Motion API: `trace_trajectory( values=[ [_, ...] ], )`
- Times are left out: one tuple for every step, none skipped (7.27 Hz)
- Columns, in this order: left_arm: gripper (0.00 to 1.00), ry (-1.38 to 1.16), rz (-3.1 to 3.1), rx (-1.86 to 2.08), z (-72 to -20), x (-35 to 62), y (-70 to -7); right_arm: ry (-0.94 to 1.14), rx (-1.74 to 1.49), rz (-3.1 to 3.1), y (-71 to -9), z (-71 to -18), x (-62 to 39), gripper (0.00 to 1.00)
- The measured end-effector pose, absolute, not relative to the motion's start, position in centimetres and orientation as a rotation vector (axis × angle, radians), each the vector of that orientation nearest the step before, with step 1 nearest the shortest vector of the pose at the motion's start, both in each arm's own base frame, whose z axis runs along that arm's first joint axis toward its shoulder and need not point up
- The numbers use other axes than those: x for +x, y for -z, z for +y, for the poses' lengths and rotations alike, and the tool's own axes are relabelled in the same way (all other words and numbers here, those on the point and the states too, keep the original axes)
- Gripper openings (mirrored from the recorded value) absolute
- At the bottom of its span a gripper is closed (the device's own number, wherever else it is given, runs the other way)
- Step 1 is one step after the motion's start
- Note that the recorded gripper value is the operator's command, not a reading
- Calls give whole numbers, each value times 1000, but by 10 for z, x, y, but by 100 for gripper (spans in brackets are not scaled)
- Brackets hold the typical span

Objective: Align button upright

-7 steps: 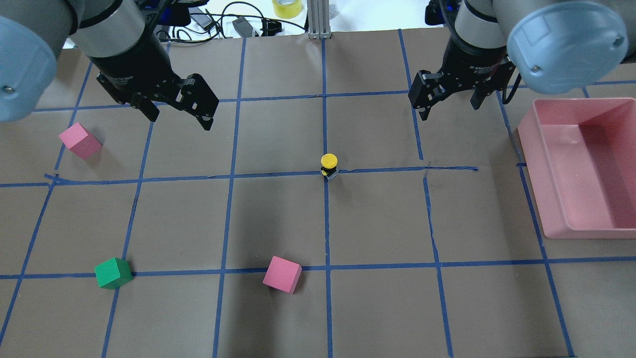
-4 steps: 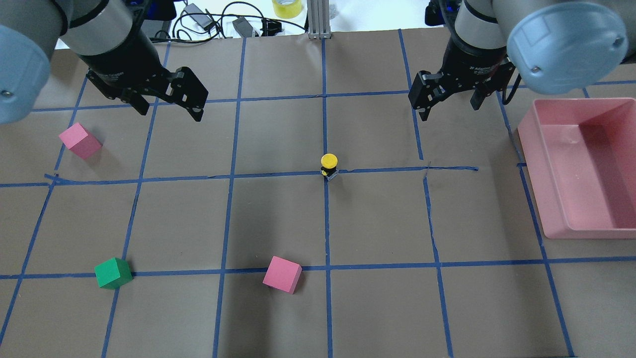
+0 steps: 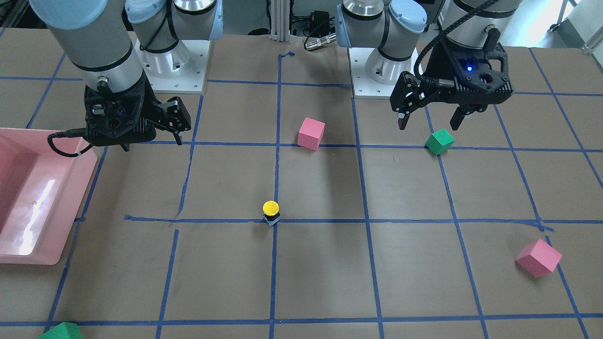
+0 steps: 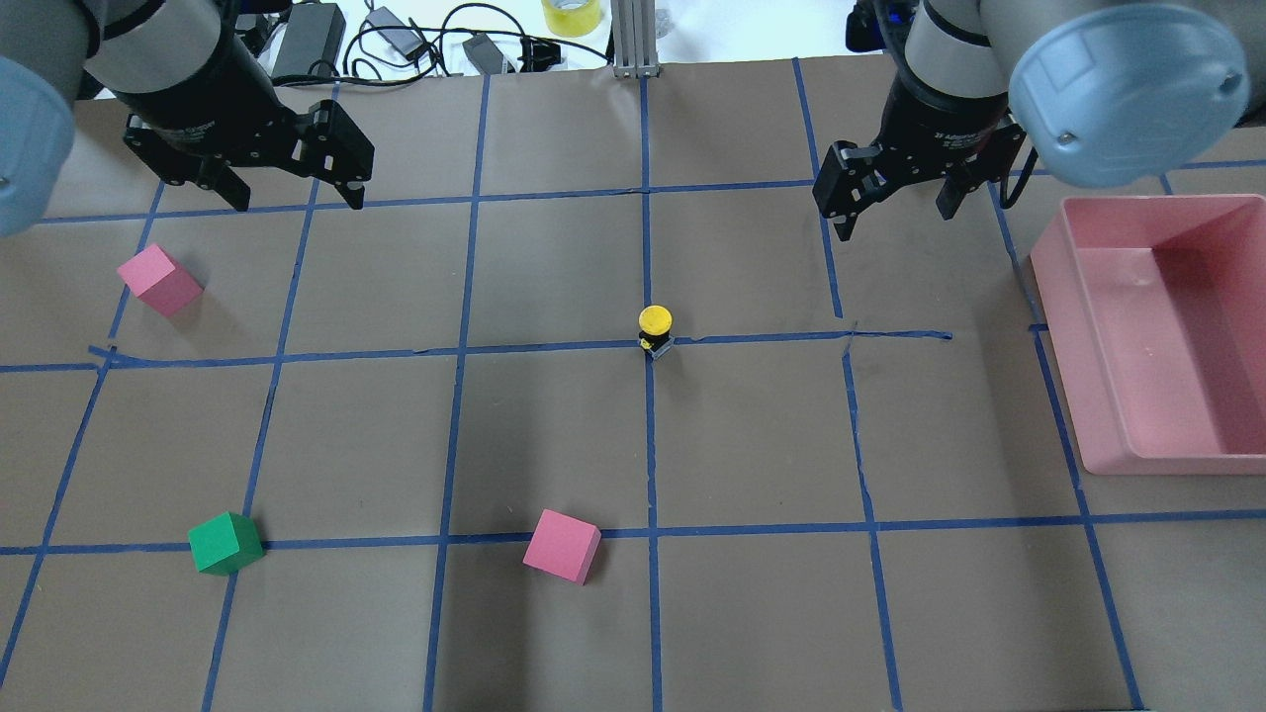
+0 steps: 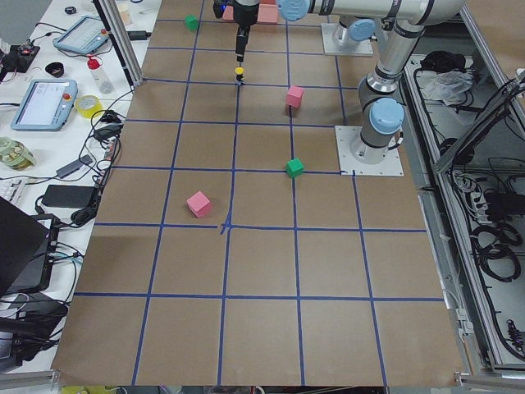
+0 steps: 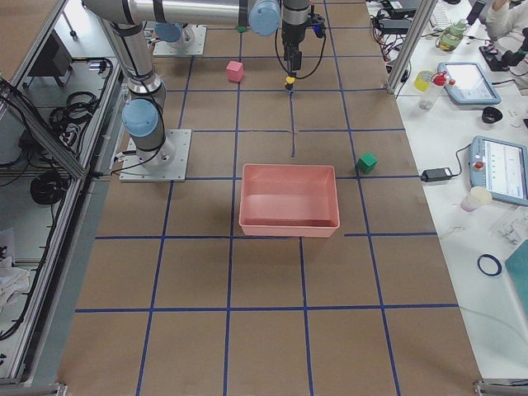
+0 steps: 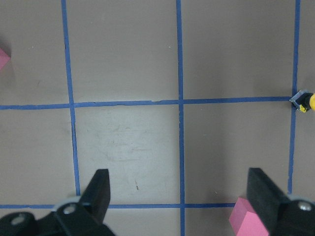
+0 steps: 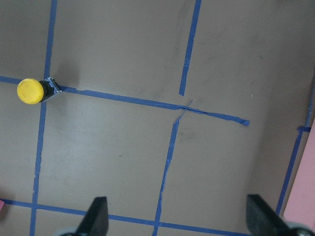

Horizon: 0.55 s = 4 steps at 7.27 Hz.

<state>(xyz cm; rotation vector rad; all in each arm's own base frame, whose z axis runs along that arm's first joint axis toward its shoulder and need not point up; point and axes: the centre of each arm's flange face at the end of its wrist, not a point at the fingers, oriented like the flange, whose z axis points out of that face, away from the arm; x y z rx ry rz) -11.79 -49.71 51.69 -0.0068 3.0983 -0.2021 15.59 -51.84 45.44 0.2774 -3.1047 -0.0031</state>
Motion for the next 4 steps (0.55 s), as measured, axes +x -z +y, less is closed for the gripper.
trace_trajectory(
  values=[
    [100, 204, 3095, -16, -497, -118, -517, 3, 278, -3105, -454, -518, 156, 100],
    [100, 205, 3096, -18, -497, -118, -518, 2, 278, -3105, -454, -518, 156, 100],
    [100, 205, 3099, -18, -497, -119, -517, 2, 278, -3105, -454, -518, 156, 100],
    [100, 203, 3102, -17, -497, -119, -517, 1, 277, -3105, -455, -518, 156, 100]
  ],
)
